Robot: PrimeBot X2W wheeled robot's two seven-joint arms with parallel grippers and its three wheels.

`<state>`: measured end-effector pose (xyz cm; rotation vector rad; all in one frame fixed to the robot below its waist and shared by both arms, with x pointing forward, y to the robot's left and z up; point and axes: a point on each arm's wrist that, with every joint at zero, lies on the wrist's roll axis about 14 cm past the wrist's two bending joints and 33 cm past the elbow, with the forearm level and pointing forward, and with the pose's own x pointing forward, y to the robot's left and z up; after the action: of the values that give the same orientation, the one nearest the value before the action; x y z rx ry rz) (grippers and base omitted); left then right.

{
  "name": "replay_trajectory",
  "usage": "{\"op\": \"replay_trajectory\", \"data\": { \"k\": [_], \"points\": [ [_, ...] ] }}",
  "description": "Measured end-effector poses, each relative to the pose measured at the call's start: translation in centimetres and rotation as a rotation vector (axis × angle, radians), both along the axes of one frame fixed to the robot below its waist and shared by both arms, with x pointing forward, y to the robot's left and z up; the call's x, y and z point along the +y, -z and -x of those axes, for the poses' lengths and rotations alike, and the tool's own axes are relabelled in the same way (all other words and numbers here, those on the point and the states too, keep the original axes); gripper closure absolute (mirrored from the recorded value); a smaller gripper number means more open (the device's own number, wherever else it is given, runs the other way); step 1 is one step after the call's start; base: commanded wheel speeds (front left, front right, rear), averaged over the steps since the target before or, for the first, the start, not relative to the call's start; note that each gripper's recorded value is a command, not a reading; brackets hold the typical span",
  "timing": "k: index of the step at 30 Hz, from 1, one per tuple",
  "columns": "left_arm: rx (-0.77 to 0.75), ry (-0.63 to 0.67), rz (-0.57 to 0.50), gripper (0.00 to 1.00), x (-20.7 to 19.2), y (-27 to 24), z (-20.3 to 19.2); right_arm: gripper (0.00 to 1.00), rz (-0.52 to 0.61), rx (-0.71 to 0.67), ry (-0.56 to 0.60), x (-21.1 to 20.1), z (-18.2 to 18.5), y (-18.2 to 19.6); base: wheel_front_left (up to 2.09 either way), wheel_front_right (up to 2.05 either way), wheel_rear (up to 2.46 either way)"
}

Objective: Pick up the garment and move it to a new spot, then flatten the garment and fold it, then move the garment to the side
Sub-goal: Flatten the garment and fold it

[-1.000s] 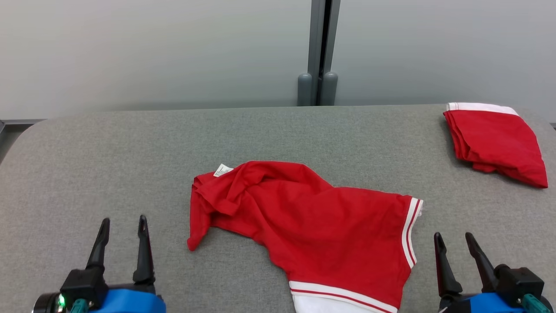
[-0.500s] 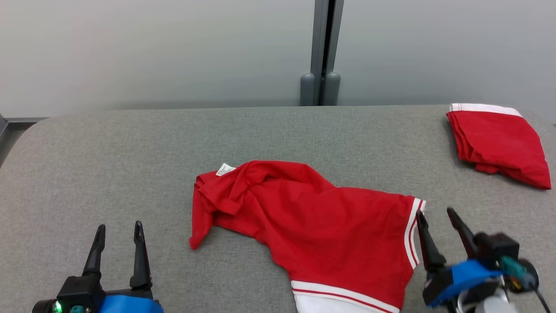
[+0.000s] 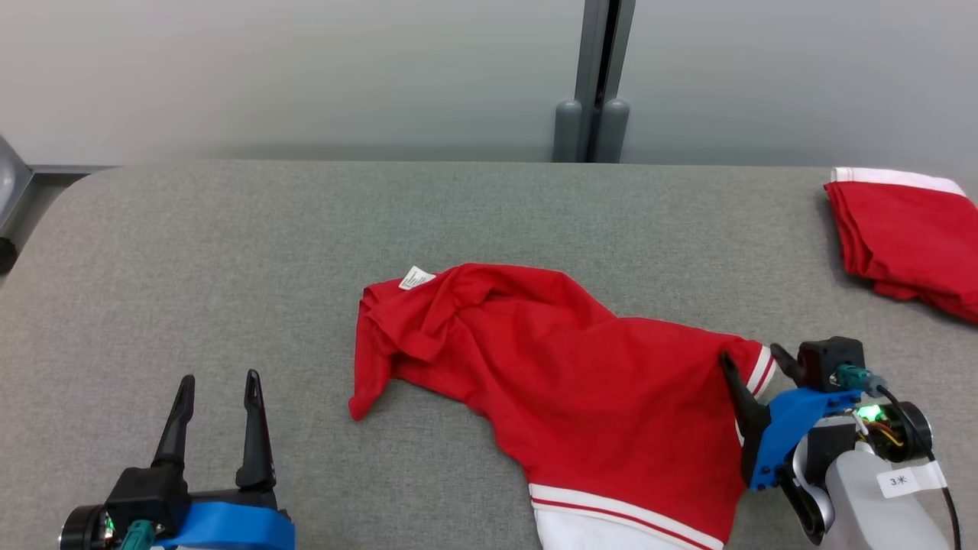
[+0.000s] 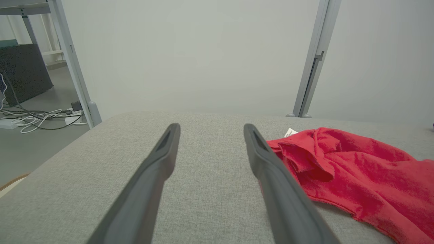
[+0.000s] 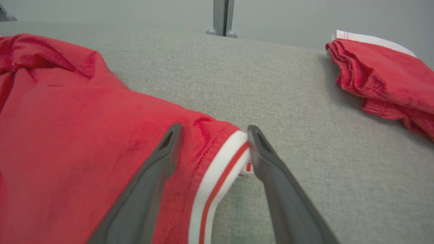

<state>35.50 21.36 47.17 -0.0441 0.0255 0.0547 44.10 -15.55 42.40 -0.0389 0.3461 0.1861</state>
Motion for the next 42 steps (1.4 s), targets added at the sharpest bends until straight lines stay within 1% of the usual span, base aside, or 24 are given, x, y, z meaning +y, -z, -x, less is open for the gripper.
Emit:
{"op": "replay_trajectory", "data": {
  "k": [5,10,11,12,17,19,25,29,32,33,34,36,39,41,42],
  "points": [
    [0.010,-0.004,0.001,0.00,0.2,0.3,-0.5,0.00,0.025,0.146,0.001,-0.2,0.8,3.9,0.00,0.00,0.00],
    [0.014,-0.006,0.002,0.00,0.3,0.5,-0.8,0.00,0.016,0.208,-0.012,0.6,1.2,5.7,0.00,0.00,0.00],
    [0.015,-0.005,0.003,0.00,0.3,0.5,-0.8,0.27,0.006,0.216,-0.011,0.8,1.2,5.8,0.00,0.00,0.00],
    [0.016,-0.004,0.004,0.00,0.3,0.5,-0.8,1.00,0.003,0.223,-0.017,1.1,1.2,5.9,0.00,0.00,0.00],
    [0.008,-0.002,0.005,0.00,0.2,0.3,-0.9,1.00,-0.002,0.192,-0.028,1.4,0.3,5.3,0.00,0.00,0.00],
    [0.010,-0.004,0.005,0.00,0.3,0.3,-0.9,1.00,0.019,0.170,-0.020,0.4,-0.7,4.7,0.00,0.00,0.00],
    [0.021,-0.014,0.005,0.00,0.6,0.6,-0.8,1.00,0.106,0.067,0.016,-3.5,-5.2,0.8,0.00,0.00,0.00],
    [0.028,-0.019,0.008,0.00,0.7,0.9,-0.7,1.00,0.144,0.040,0.036,-5.1,-7.1,-0.6,0.00,0.00,0.00],
    [0.036,-0.023,0.010,0.00,0.8,1.1,-0.7,1.00,0.155,0.047,0.054,-5.9,-7.9,-0.8,0.00,0.00,0.00],
    [0.035,-0.024,0.009,0.00,0.9,1.1,-0.8,0.74,0.160,0.055,0.057,-6.1,-7.9,-0.7,0.00,0.00,0.00],
    [0.034,-0.024,0.009,0.00,0.9,1.1,-0.9,0.00,0.164,0.060,0.057,-6.2,-7.9,-0.5,0.00,0.00,0.00],
    [0.036,-0.022,0.010,0.00,0.8,1.2,-1.0,0.00,0.151,0.058,0.061,-6.0,-7.9,-0.3,0.00,0.00,0.00],
    [0.039,-0.011,0.011,0.00,0.5,1.3,-1.2,0.00,0.122,0.010,0.082,-6.3,-8.1,-1.2,0.00,0.00,0.00],
    [0.036,-0.002,0.013,0.00,0.1,1.2,-1.3,0.00,0.141,-0.020,0.076,-6.6,-8.0,-1.8,0.00,0.00,0.00],
    [0.034,0.001,0.013,0.00,0.0,1.1,-1.3,0.00,0.134,-0.047,0.082,-6.7,-8.1,-2.5,0.00,0.00,0.00]
  ]
}}
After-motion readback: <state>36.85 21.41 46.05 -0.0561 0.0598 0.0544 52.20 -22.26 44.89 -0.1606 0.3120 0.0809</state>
